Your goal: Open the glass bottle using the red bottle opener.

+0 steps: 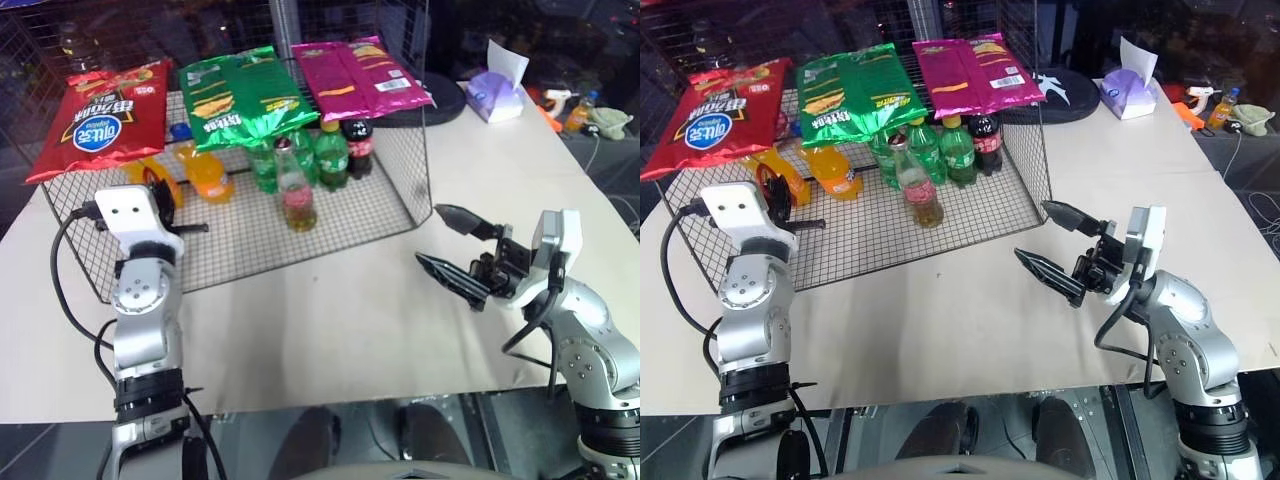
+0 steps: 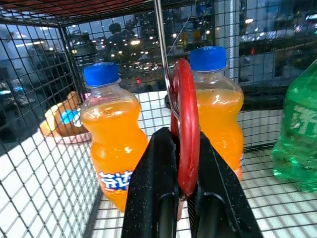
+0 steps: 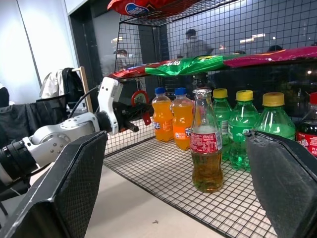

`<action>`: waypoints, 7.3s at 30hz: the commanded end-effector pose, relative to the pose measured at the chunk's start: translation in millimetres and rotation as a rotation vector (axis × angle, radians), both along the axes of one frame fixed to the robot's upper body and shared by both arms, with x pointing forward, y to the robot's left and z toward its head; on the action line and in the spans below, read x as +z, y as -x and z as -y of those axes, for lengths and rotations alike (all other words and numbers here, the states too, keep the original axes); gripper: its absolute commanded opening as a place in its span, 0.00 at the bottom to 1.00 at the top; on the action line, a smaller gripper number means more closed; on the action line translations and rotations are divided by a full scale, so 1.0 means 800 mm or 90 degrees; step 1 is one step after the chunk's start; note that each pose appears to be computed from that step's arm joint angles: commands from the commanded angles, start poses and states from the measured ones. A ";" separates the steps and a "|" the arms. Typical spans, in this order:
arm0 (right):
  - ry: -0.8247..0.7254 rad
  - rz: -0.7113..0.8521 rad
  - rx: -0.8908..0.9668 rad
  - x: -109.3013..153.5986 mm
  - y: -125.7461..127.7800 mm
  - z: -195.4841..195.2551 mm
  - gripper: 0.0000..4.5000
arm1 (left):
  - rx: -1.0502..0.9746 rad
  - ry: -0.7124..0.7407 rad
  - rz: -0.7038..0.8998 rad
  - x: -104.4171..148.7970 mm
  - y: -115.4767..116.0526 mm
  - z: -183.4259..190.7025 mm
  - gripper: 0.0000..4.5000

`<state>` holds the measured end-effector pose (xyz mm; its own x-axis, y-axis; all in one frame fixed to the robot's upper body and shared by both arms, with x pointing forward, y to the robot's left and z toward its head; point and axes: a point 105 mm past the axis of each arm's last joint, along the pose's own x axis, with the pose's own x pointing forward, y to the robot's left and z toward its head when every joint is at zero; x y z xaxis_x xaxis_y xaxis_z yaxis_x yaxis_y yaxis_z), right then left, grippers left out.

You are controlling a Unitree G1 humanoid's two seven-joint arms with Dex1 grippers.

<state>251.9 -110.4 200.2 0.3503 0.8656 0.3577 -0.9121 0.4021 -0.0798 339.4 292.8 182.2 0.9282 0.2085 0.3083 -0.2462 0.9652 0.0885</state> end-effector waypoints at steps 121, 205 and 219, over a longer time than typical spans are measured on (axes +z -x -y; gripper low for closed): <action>0.139 -0.228 -0.198 -0.073 -0.071 0.036 0.00 | -0.242 -0.098 0.019 -0.010 -0.001 0.172 0.97; 0.158 -0.204 -0.204 -0.089 -0.068 0.014 0.00 | -0.782 -0.161 -0.011 -0.031 0.045 0.249 0.98; 0.163 -0.208 -0.203 -0.093 -0.069 0.014 0.00 | -0.812 -0.091 0.044 0.007 0.065 0.247 0.98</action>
